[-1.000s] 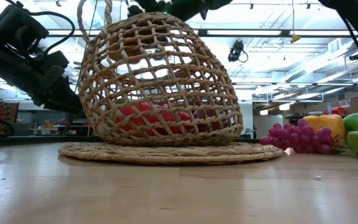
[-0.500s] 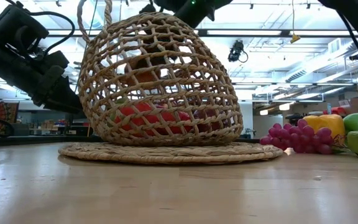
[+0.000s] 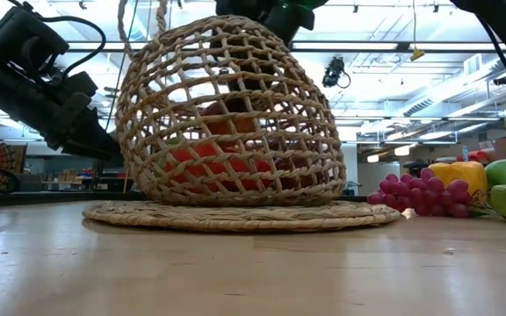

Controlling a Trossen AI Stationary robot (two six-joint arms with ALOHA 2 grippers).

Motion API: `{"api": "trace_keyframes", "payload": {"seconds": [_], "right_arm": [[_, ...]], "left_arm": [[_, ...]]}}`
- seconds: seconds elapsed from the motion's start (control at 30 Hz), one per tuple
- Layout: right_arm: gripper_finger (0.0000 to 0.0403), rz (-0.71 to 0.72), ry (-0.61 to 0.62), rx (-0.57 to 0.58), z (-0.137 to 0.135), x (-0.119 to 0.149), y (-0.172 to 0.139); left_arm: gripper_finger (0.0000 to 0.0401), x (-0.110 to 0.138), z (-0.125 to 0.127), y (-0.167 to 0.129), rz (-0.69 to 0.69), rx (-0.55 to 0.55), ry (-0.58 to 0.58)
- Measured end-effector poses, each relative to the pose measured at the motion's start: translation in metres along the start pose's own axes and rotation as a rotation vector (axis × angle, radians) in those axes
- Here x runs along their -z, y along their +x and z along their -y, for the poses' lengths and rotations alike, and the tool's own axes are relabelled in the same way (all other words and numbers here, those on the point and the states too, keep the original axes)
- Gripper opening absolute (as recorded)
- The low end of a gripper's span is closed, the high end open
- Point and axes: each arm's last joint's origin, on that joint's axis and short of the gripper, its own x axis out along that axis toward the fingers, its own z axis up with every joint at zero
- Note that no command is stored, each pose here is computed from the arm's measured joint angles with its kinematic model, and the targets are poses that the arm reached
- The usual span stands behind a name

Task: Build produce basket
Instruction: Put the dark red apple into the basket

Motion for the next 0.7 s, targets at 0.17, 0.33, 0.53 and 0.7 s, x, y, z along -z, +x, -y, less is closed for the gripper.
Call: {"api": "trace_keyframes", "payload": {"seconds": [0.17, 0.33, 0.53, 0.7], "right_arm": [[0.0355, -0.026, 0.001, -0.186, -0.0092, 0.0054, -0.0004], [0.0355, -0.071, 0.010, -0.204, -0.0111, 0.0097, -0.0009], [0.0355, -0.097, 0.021, -0.176, -0.0107, 0.0114, -0.0011], [0.0358, -0.115, 0.014, -0.106, -0.0112, 0.0108, -0.0007]], "left_arm": [[0.0357, 0.0000, 0.0000, 0.0000, 0.000, 0.000, 0.000], [0.0357, 0.0000, 0.0000, 0.0000, 0.000, 0.000, 0.000], [0.0357, 0.0000, 0.0000, 0.0000, 0.000, 0.000, 0.000], [0.0357, 0.0000, 0.0000, 0.0000, 0.000, 0.000, 0.000]]}}
